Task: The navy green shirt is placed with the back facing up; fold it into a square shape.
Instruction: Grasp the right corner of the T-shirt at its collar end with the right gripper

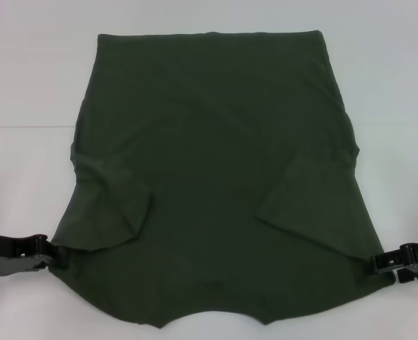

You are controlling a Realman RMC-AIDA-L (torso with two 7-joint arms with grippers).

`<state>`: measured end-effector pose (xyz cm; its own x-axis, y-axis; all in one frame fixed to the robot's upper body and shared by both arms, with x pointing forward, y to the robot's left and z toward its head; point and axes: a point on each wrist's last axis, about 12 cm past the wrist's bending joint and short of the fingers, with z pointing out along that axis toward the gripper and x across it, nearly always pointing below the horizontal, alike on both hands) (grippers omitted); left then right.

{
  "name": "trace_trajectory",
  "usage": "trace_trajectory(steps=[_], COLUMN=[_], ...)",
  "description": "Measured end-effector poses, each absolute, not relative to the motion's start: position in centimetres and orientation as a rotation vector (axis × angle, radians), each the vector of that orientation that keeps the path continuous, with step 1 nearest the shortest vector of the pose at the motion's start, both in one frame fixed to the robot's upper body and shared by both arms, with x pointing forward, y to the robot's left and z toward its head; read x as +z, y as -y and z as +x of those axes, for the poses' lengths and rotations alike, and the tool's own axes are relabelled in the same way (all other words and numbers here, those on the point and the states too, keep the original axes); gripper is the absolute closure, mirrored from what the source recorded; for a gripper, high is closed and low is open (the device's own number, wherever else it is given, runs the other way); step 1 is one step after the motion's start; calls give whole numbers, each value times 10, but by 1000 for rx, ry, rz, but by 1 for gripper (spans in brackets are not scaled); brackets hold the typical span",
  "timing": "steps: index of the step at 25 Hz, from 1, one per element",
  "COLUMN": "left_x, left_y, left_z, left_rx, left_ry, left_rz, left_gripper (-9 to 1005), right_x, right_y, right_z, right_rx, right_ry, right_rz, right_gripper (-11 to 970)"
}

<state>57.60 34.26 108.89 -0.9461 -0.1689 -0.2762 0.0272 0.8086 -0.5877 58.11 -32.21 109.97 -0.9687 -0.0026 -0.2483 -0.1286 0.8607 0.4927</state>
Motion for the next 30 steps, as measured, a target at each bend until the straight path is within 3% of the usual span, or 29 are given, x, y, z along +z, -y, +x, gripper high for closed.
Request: trace_trajectory(steps=[30], left_x=[1088], left_y=[-341], left_z=[575], left_rx=[-892], left_ry=[-2671], left_rz=[-101], left_gripper=[937], right_x=[1098], right_y=[318], right_z=[581], right_rx=[763], right_ry=[-2788], right_rz=[-135], right_gripper=[30])
